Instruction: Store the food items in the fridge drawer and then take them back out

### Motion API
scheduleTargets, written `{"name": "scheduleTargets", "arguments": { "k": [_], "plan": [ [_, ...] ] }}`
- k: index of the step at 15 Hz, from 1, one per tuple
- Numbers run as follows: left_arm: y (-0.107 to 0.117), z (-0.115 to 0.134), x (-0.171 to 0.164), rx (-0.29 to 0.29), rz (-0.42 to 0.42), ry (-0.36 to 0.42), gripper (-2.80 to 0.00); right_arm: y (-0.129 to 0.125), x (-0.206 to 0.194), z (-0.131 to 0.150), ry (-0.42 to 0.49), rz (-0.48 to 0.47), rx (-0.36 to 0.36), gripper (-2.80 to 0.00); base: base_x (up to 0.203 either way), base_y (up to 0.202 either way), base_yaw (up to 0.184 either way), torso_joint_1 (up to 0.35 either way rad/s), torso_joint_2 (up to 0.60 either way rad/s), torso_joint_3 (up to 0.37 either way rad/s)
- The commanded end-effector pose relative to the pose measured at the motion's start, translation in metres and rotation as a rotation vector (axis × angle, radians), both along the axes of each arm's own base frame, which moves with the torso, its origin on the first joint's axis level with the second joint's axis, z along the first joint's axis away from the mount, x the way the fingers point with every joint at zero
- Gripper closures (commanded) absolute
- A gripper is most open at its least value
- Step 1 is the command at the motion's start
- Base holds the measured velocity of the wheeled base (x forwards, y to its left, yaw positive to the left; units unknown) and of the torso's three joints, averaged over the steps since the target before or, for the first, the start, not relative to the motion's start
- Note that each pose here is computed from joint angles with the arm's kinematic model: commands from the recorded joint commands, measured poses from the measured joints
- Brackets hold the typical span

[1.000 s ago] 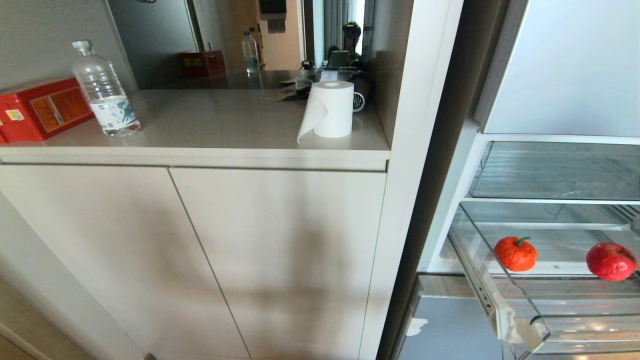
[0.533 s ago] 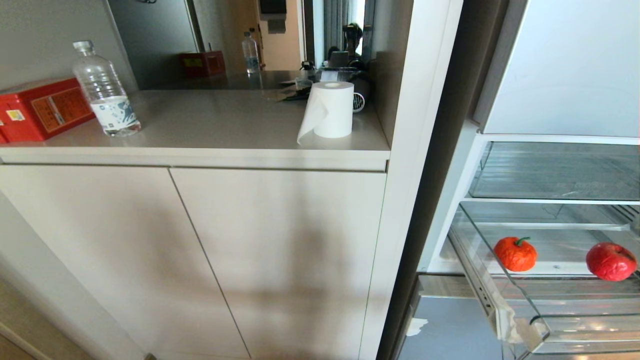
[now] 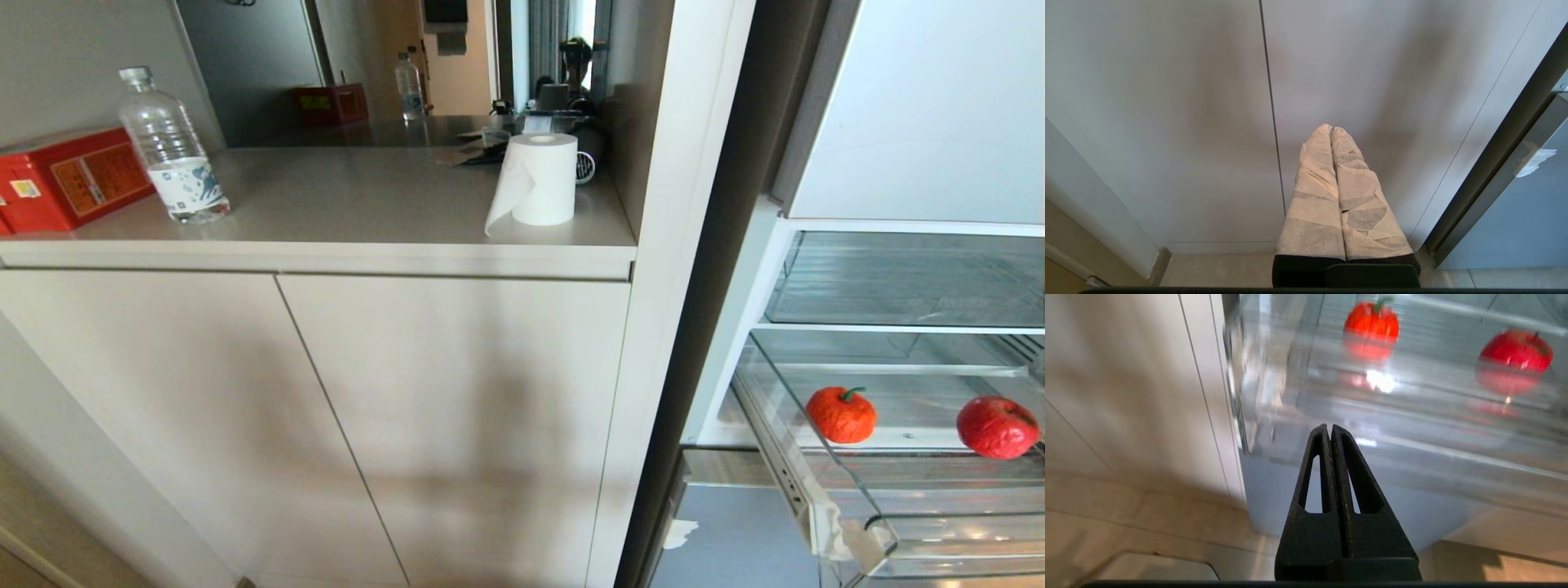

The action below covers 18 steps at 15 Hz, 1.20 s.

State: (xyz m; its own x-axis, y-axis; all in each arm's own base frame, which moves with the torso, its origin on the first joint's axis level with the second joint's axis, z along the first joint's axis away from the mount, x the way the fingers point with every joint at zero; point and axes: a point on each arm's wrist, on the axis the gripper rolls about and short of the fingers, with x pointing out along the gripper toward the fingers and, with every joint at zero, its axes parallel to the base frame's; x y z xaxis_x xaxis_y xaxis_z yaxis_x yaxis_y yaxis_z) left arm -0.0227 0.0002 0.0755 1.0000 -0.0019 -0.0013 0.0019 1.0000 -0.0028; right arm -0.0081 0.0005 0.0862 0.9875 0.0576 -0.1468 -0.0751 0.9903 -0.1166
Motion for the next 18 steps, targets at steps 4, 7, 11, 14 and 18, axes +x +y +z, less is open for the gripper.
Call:
{"name": "scheduleTargets", "arguments": {
  "k": [4, 7, 11, 14, 18],
  "plan": [
    [0.0000, 0.0000, 0.0000, 0.000, 0.000, 0.000, 0.00, 0.0002, -0.0146, -0.0112, -0.142, -0.024, -0.012, 0.00, 0.000, 0.000, 0.000, 0.000, 0.00, 0.000],
    [0.0000, 0.0000, 0.0000, 0.000, 0.000, 0.000, 0.00, 0.0001, -0.0146, -0.0112, -0.141, -0.030, -0.002, 0.00, 0.000, 0.000, 0.000, 0.000, 0.00, 0.000],
    [0.0000, 0.0000, 0.0000, 0.000, 0.000, 0.000, 0.00, 0.0001, -0.0146, -0.0112, -0.141, -0.030, 0.005, 0.00, 0.000, 0.000, 0.000, 0.000, 0.00, 0.000],
    [0.0000, 0.0000, 0.0000, 0.000, 0.000, 0.000, 0.00, 0.0001, -0.0146, -0.0112, -0.141, -0.029, 0.005, 0.00, 0.004, 0.005, -0.082, 0.000, 0.00, 0.002],
    [0.0000, 0.0000, 0.0000, 0.000, 0.000, 0.000, 0.00, 0.0001, -0.0146, -0.0112, -0.141, -0.031, 0.008, 0.00, 0.000, 0.007, -0.177, 0.002, 0.00, 0.002]
  ]
}}
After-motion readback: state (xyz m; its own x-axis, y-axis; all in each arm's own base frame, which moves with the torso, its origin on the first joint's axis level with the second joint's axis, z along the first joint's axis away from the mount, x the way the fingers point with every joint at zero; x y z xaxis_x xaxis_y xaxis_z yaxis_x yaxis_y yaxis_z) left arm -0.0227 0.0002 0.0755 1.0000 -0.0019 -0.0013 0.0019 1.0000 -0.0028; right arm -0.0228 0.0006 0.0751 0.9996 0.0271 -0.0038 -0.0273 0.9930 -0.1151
